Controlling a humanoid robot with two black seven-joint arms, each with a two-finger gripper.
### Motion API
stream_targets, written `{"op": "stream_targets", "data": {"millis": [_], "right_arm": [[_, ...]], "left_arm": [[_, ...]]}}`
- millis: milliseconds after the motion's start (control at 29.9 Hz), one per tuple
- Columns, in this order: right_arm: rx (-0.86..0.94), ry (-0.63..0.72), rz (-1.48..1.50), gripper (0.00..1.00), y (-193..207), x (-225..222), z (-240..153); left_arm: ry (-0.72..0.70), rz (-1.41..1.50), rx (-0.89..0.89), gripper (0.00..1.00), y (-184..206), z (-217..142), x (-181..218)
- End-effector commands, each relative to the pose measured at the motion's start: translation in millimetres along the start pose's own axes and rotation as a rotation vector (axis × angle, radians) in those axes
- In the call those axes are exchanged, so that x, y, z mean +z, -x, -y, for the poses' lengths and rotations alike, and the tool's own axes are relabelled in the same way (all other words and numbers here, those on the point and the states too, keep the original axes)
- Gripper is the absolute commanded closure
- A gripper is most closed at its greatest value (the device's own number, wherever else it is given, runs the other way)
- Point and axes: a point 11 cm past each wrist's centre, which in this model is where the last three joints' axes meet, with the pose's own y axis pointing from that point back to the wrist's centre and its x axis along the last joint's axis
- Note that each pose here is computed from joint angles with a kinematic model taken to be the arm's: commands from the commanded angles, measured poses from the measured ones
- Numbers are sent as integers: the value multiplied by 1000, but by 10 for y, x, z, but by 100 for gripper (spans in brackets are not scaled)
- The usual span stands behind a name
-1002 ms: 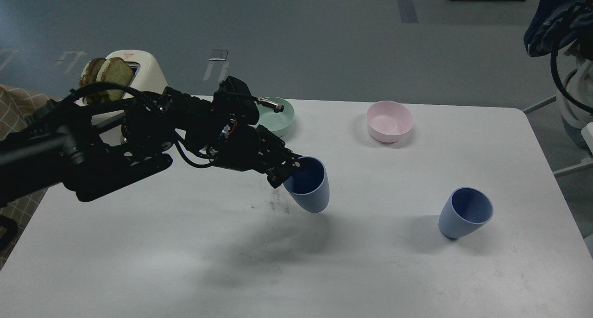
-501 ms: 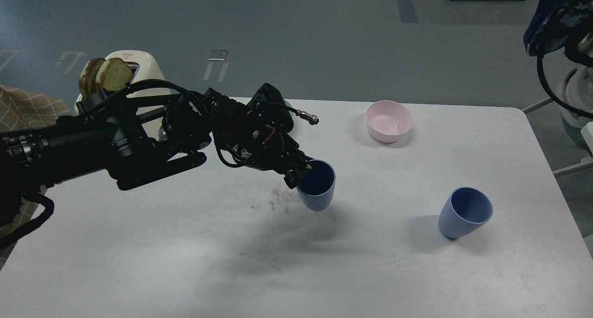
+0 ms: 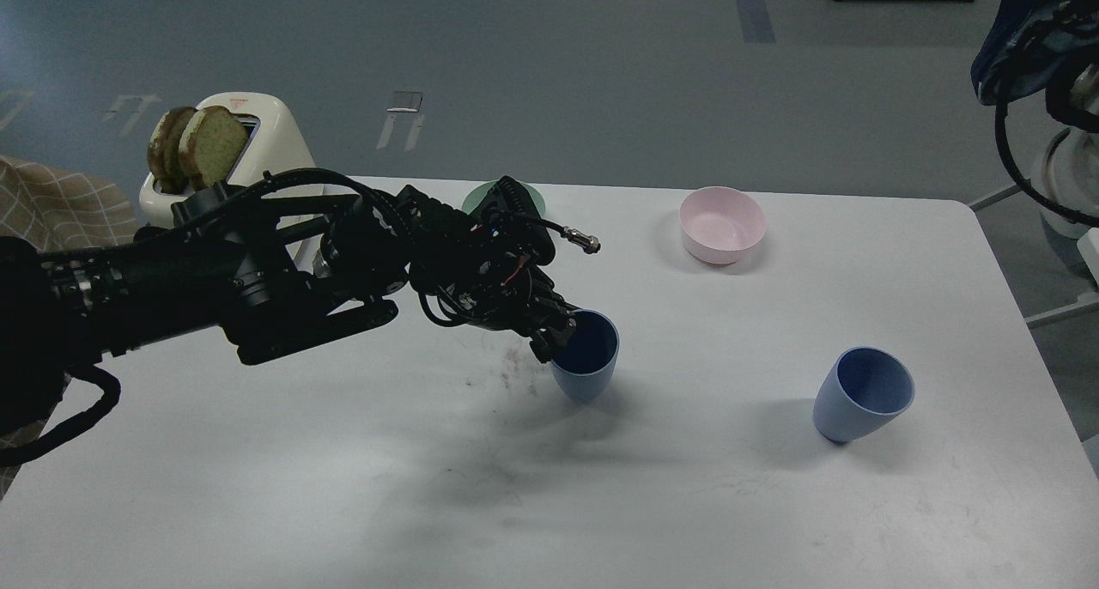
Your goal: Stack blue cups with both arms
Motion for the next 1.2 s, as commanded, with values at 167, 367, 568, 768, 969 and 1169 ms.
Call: {"op": "stream_targets", "data": {"millis": [167,367,568,768,969,1169], "right_arm": [[0,1,-5,0,-12,-11,-22],[10,5,-13,0,-62,-27,-70],[3,16,-32,0,-89,-54,-183],[-11,68,-81,0,-145,-59,-530],[-45,223,-251,0,-209,-58,-1090],[-102,440,-430,0,-217,121,-1638]], "left_arm": [[26,-2,9,56,-54,55,85],[23,-8,30,28,-125,-8,53],[49,-140,179,5,-579,-385,-86],[100,-369,410,4,-934,-926,-346],[128,-639,587,4,-966,-1314,-731],[211,-884,729,4,-906,-1461,-972]]}}
